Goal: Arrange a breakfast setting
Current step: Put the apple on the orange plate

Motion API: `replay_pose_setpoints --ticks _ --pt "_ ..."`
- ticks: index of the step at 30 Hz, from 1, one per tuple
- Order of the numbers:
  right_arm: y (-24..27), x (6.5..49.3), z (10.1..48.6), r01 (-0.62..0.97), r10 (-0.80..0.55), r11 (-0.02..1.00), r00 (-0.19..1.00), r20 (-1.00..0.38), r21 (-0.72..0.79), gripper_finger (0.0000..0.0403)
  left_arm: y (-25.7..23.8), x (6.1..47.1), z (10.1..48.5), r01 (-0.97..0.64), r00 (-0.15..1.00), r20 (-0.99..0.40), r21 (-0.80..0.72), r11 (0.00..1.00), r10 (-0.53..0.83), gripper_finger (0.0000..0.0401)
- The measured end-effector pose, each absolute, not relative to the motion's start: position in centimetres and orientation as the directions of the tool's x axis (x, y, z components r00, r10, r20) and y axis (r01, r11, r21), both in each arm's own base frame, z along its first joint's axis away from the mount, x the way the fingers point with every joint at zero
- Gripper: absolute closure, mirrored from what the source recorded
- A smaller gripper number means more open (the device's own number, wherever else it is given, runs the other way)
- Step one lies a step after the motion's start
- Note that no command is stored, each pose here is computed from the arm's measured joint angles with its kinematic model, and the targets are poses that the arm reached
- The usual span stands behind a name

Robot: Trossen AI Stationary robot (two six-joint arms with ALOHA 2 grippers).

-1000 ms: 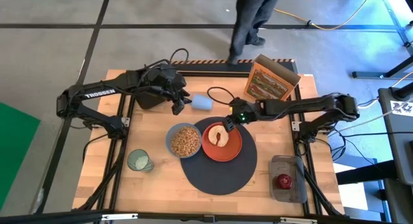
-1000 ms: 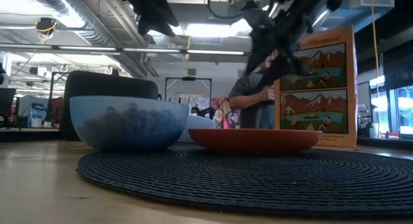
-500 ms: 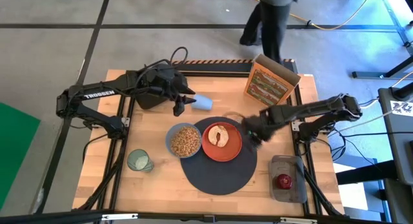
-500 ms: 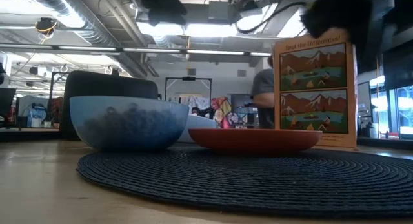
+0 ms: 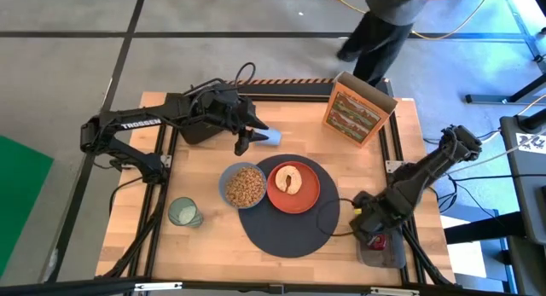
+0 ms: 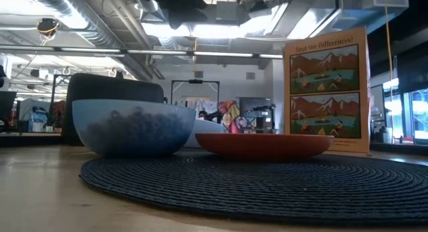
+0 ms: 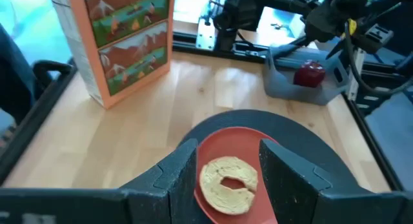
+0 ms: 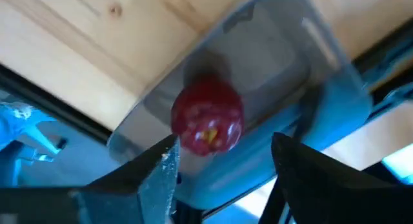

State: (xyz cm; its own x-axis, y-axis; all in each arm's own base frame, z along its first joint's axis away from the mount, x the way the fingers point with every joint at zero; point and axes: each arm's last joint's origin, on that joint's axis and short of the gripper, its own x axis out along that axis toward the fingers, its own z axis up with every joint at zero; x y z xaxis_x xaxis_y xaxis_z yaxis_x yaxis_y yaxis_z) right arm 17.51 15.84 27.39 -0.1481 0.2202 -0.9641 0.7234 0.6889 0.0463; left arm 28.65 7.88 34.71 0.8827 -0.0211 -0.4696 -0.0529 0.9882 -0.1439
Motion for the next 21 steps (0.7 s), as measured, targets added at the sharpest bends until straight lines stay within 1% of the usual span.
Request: replay_pose_setpoints --ticks 4,7,11,14,17,21 --pt "17.1 17.0 27.4 0.74 0.274 0.67 -0.166 -0.947 0.065 0.0129 7.8 29.1 34.3 -0.032 0.878 -0.475 -0.16 0.987 -0.049 0.024" --pt "17.9 16.3 27.0 0.723 0.246 0.69 -0.18 -0.952 0.041 0.013 7.8 29.1 34.4 -0.028 0.884 -0.466 -0.159 0.987 -0.05 0.024" --pt "18.9 14.9 25.4 0.691 0.214 0.722 -0.194 -0.957 0.021 0.0167 7.8 29.1 34.5 -0.056 0.884 -0.466 -0.157 0.986 -0.024 0.024" --pt "19.6 14.2 23.9 0.681 0.252 0.731 -0.196 -0.948 0.054 0.0201 7.9 29.1 34.5 -0.064 0.885 -0.466 -0.158 0.985 -0.018 0.024" --pt "20.1 14.2 23.0 0.686 0.297 0.721 -0.176 -0.939 0.1 0.0227 7.8 29.1 34.5 -0.067 0.884 -0.467 -0.171 0.983 -0.021 0.024" --pt "19.9 14.2 22.6 0.706 0.277 0.703 -0.162 -0.947 0.085 0.0249 7.5 29.2 34.5 -0.064 0.884 -0.467 -0.181 0.981 -0.028 0.024"
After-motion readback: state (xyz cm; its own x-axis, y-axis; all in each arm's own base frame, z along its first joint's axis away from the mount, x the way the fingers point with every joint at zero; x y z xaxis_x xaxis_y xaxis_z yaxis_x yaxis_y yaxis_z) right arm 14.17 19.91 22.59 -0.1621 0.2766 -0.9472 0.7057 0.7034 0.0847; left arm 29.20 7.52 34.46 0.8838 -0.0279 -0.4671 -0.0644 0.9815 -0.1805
